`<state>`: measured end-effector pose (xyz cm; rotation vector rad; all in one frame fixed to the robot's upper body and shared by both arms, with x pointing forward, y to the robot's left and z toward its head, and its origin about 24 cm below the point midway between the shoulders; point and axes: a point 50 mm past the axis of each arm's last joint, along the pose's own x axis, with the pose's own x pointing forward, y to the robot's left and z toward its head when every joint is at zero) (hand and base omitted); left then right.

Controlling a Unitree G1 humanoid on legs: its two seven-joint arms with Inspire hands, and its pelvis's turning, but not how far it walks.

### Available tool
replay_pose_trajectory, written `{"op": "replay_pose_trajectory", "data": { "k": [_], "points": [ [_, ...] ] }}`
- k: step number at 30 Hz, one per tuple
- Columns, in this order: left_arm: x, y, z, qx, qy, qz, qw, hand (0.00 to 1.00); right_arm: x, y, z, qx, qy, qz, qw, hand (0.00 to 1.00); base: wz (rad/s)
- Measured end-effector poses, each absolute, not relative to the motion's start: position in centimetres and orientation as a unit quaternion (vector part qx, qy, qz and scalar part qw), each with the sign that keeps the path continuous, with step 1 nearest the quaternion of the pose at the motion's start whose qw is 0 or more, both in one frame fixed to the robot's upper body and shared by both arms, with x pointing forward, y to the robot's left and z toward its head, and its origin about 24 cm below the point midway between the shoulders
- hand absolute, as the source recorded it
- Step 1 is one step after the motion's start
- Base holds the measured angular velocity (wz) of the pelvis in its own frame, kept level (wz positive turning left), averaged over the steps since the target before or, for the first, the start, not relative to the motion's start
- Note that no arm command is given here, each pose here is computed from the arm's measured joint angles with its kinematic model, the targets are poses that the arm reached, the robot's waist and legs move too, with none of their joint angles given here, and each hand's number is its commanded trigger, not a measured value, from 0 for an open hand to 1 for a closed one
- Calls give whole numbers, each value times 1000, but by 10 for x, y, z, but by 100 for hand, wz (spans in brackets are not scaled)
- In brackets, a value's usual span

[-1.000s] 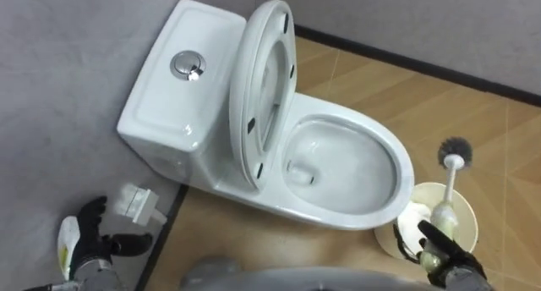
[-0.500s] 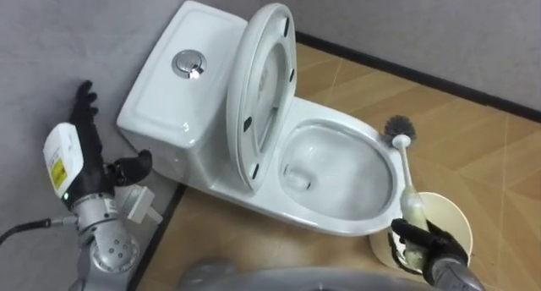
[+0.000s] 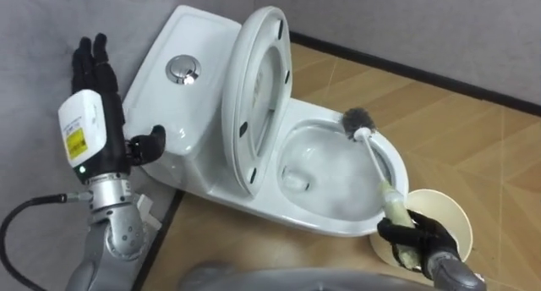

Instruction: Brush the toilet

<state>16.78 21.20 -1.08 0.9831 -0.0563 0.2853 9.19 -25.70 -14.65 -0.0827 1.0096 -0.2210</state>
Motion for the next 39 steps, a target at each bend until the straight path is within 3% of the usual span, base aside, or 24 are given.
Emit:
{"op": "replay_pose_trajectory", "data": {
  "k": [10, 24, 33, 39],
  "points": [
    [147, 208, -62, 511, 108, -47, 851, 0, 91, -267, -145, -140, 520, -5, 843, 100, -11],
    [144, 216, -69, 528, 151, -95, 830, 0, 101, -276, -139, -241, 524, 64, 814, 100, -1],
    [145, 220, -70, 559, 152, -105, 808, 0, 102, -287, -137, -319, 542, 93, 772, 100, -1],
    [169, 219, -64, 578, 116, -101, 801, 0, 136, -292, -124, -423, 490, 110, 754, 100, -2]
  ]
}}
